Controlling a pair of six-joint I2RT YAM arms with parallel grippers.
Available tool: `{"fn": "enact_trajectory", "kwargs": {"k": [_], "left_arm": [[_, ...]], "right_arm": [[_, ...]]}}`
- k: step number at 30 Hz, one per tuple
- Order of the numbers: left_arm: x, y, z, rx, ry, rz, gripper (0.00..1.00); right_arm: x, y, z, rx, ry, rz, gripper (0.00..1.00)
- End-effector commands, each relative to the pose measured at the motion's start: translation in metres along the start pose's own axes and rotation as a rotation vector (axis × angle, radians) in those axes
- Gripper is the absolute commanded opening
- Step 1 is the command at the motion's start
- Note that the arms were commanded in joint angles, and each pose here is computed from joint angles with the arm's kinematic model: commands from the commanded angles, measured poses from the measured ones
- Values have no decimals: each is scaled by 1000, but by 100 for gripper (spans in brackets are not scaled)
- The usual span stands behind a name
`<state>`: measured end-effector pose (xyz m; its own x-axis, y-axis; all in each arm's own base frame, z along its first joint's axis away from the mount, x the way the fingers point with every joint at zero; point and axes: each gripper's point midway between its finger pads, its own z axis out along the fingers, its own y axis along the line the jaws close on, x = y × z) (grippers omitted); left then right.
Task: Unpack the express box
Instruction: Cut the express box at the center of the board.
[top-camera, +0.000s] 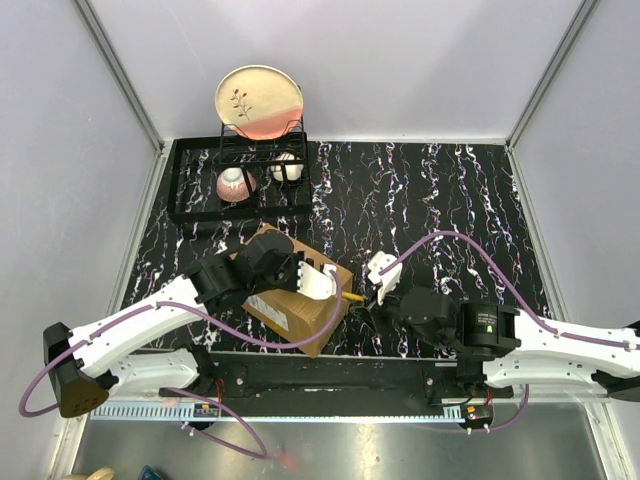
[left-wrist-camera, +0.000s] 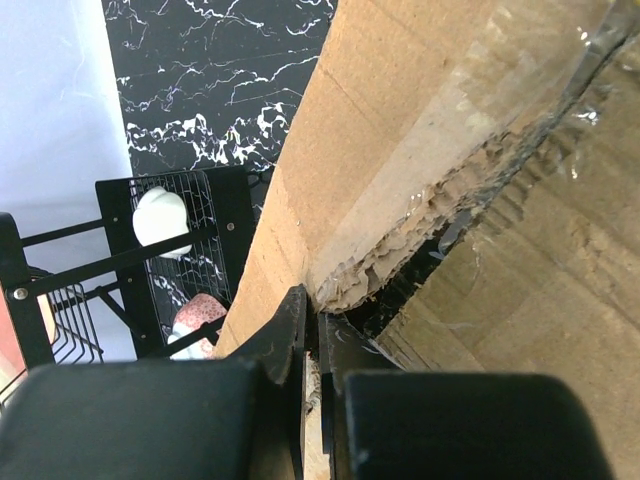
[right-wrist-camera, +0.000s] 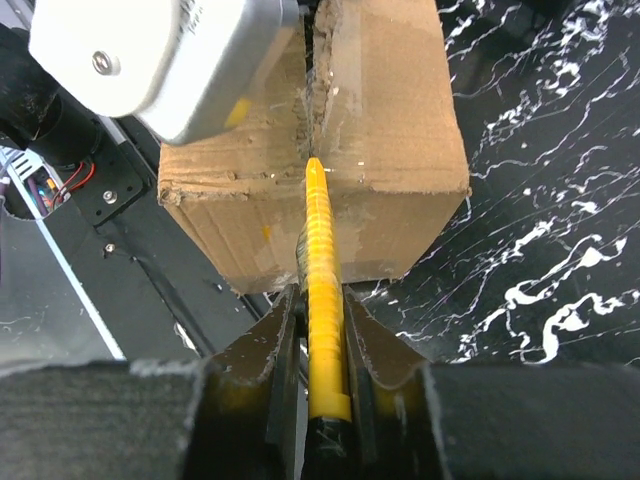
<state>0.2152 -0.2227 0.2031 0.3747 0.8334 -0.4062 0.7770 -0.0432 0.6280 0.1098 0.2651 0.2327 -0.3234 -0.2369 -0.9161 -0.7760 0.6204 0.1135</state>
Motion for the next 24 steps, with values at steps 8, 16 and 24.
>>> {"fn": "enact_trajectory", "kwargs": {"k": [8,16,24], "left_arm": [[-4,34,-12,-139,-44,-50,0],[4,34,-11,-148,-28,-59,0],[0,33,-12,-137,-48,-83,0]], "right_arm": [[39,-5,-15,16,111,154,0],[46,-8,-22,24,122,203,0],[23,-33,-24,169,-17,339,0]]}}
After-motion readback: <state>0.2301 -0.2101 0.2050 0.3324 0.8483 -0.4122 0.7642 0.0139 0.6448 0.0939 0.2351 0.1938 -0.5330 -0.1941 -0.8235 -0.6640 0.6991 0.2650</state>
